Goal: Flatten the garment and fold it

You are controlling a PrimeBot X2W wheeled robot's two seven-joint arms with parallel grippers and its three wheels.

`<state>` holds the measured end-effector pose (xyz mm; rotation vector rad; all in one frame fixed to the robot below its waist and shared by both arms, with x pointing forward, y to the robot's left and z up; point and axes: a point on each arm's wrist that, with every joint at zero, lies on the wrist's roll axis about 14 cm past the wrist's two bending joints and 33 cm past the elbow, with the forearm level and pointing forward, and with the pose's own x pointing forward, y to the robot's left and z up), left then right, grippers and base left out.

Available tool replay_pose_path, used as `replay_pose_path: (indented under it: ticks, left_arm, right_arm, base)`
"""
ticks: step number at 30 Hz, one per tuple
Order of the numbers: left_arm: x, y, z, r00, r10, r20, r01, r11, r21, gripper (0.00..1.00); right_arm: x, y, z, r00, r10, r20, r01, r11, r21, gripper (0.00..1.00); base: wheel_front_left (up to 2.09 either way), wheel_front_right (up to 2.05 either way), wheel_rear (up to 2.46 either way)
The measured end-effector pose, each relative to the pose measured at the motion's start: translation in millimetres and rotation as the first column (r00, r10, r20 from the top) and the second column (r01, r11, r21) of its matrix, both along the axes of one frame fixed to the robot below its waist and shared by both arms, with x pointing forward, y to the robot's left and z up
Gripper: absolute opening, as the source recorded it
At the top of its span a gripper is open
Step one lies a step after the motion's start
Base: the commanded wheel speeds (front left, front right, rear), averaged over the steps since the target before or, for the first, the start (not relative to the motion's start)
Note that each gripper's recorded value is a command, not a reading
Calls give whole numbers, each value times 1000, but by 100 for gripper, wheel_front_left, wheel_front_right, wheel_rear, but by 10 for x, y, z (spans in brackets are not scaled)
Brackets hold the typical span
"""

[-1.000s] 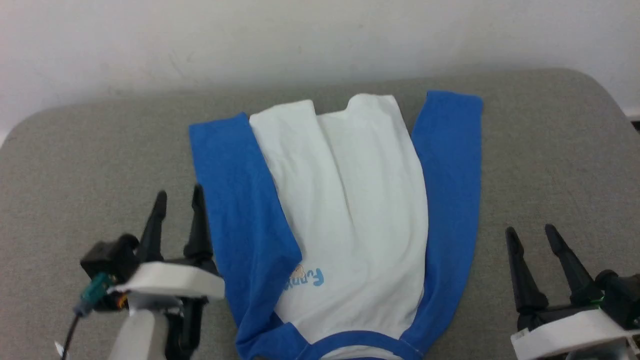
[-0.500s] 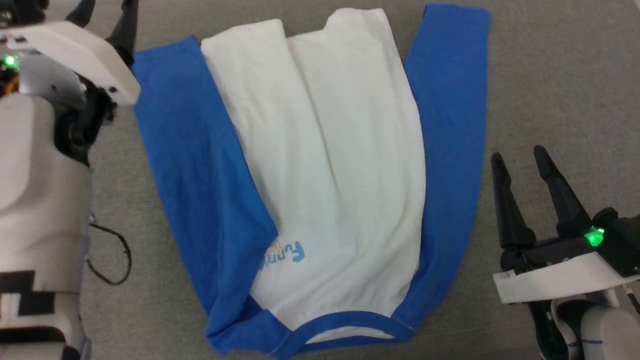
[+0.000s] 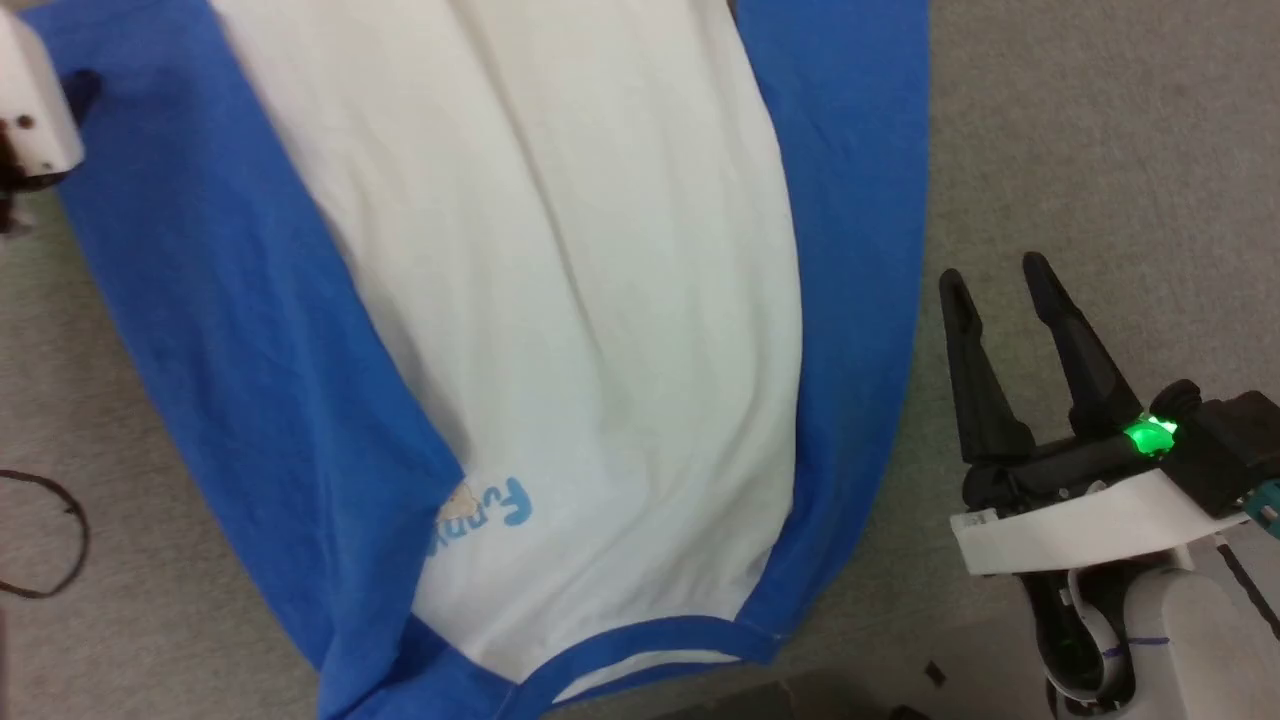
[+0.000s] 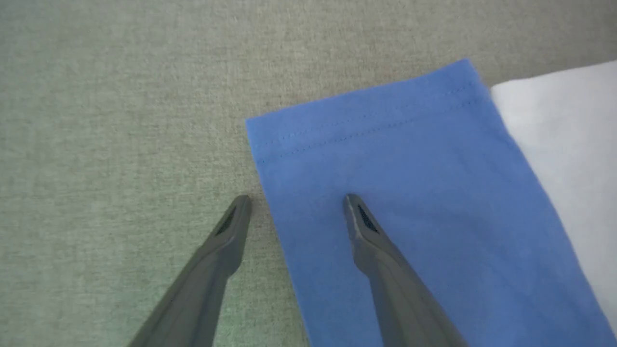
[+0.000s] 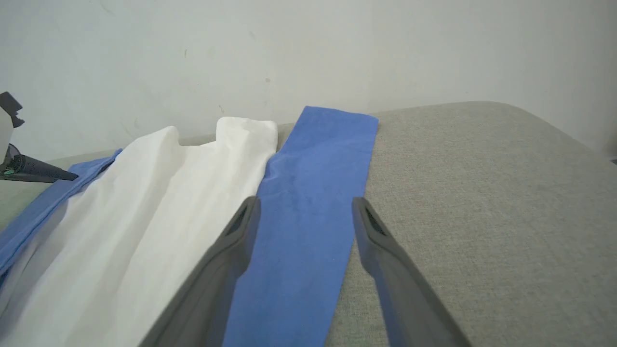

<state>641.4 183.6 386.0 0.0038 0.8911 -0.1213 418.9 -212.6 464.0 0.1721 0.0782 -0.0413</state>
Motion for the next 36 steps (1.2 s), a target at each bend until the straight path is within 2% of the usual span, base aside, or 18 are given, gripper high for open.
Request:
replay_pose_path:
  ticks: [5,6,7,8,15,21,27,30,36]
  left_arm:
    - [118,-27,-188,997,-6,-75,7,1000,11,100]
    - [141,-33,-209,996,-13,-88,14,1000,18,94]
    - [153,-46,-239,995,-19,-103,22,1000,22,43]
    - [159,-69,-270,993,-24,-117,26,999,19,0]
    - [189,-161,-309,993,-32,-114,33,999,3,0]
    - [121,-136,-161,998,-58,-13,59,997,58,0]
    - [-60,-210,168,989,-92,114,85,994,65,0]
    - [-93,-244,552,967,-99,236,89,995,54,0]
    - [-334,-410,1367,870,-126,477,132,991,20,0]
  right_arm:
    - [-44,-118,-176,998,-39,-51,39,999,3,100]
    - [-55,-139,-217,997,-45,-64,45,999,0,100]
    - [-64,-151,-252,996,-50,-73,50,999,-1,100]
    - [-73,-164,-283,995,-54,-82,54,999,-2,100]
    - [-85,-194,-354,993,-63,-105,62,998,-5,100]
    - [-103,-235,-245,994,-72,-81,72,997,-10,100]
    - [-216,-275,-67,995,-85,-57,84,996,-11,100]
    - [-305,-290,28,995,-91,-44,91,996,-6,100]
    - [-504,-296,219,995,-96,-12,96,995,12,100]
  base:
    - [0,0,0]
    - [0,0,0]
    - [0,0,0]
    - [0,0,0]
    - [0,0,0]
    - [0,0,0]
    - [0,0,0]
    - [0,0,0]
    - [0,0,0]
